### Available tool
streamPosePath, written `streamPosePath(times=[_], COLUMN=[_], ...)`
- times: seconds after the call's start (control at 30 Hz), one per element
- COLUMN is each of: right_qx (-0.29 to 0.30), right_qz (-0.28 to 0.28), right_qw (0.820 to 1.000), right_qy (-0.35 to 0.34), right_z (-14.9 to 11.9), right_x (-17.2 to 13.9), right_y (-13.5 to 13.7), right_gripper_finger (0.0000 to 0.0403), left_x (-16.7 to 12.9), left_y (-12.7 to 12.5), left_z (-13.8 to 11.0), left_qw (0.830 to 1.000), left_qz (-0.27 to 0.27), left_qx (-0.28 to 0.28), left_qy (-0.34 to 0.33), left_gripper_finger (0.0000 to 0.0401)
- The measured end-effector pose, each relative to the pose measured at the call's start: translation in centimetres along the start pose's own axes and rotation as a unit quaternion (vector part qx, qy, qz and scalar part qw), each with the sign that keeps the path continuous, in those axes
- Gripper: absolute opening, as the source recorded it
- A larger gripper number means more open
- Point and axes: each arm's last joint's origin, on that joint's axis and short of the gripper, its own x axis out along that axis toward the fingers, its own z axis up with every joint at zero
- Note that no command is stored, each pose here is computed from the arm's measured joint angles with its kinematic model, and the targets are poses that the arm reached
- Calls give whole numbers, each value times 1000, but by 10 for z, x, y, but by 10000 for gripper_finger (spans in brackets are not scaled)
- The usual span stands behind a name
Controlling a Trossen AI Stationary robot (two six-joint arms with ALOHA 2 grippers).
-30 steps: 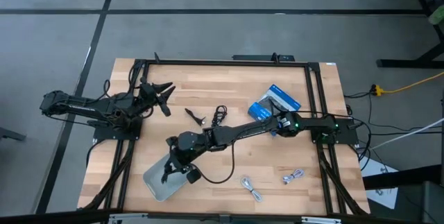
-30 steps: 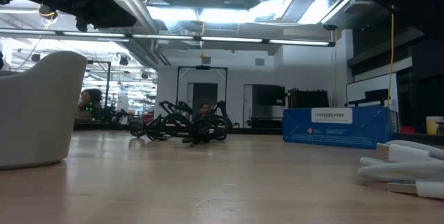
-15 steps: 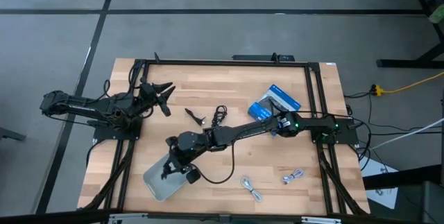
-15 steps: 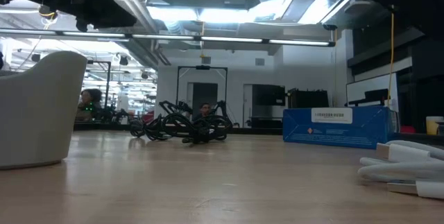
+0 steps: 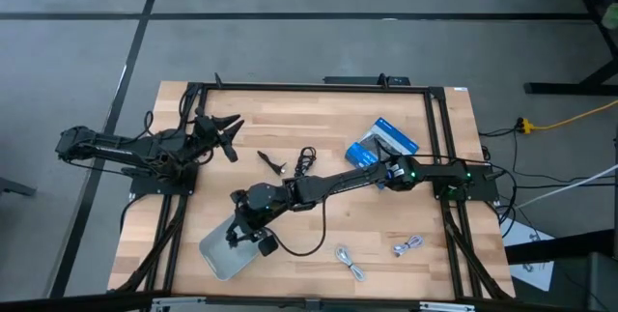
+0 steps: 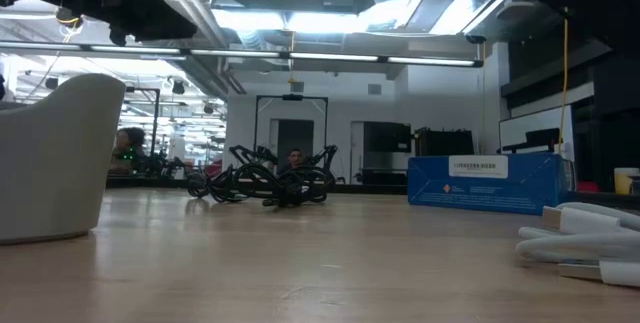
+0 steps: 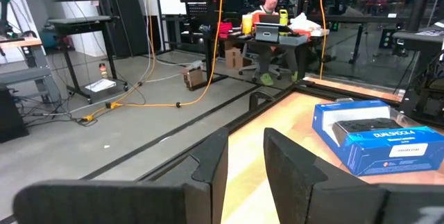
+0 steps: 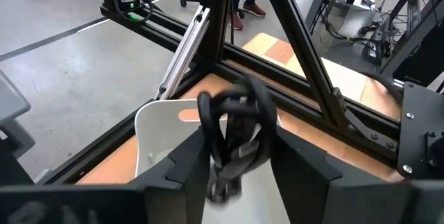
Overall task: Pick and place USB-C Cables
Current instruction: Put the right black charger cable into the white bin, then put the left black charger cable into the white bin
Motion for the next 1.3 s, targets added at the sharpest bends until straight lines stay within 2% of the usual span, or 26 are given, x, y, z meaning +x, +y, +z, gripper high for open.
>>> streamPosePath(times=[0.1,0.33,0.43,0.8,0.93,1.0,1.1,1.17,1.3], right_qx=[-2,-3,-4,-27,-22,-2,43,65,90], right_qz=[-1,0,0,-17,-111,-163,-219,-231,-227], right_qw=[1000,1000,1000,999,993,982,947,918,868], right_qy=[-6,-10,-11,-29,29,101,232,315,432], right_z=[1,3,3,15,28,25,9,-4,-25], right_x=[0,1,1,-8,-32,-46,-64,-75,-94], right_y=[0,2,2,-3,-17,-21,-24,-23,-23], right_gripper_finger=[170,244,261,259,258,258,258,258,258], left_x=[0,0,0,0,0,0,0,0,0], left_y=[0,0,0,0,0,0,-1,-1,-1], left_z=[0,0,0,0,0,0,0,0,0], left_qw=[1000,1000,1000,1000,1000,1000,1000,1000,999], left_qz=[0,0,0,0,0,-2,-8,-8,-8], left_qx=[0,0,0,0,0,0,-1,-5,-35], left_qy=[0,0,0,0,0,1,1,2,2], left_gripper_finger=[86,86,86,86,86,86,86,86,86])
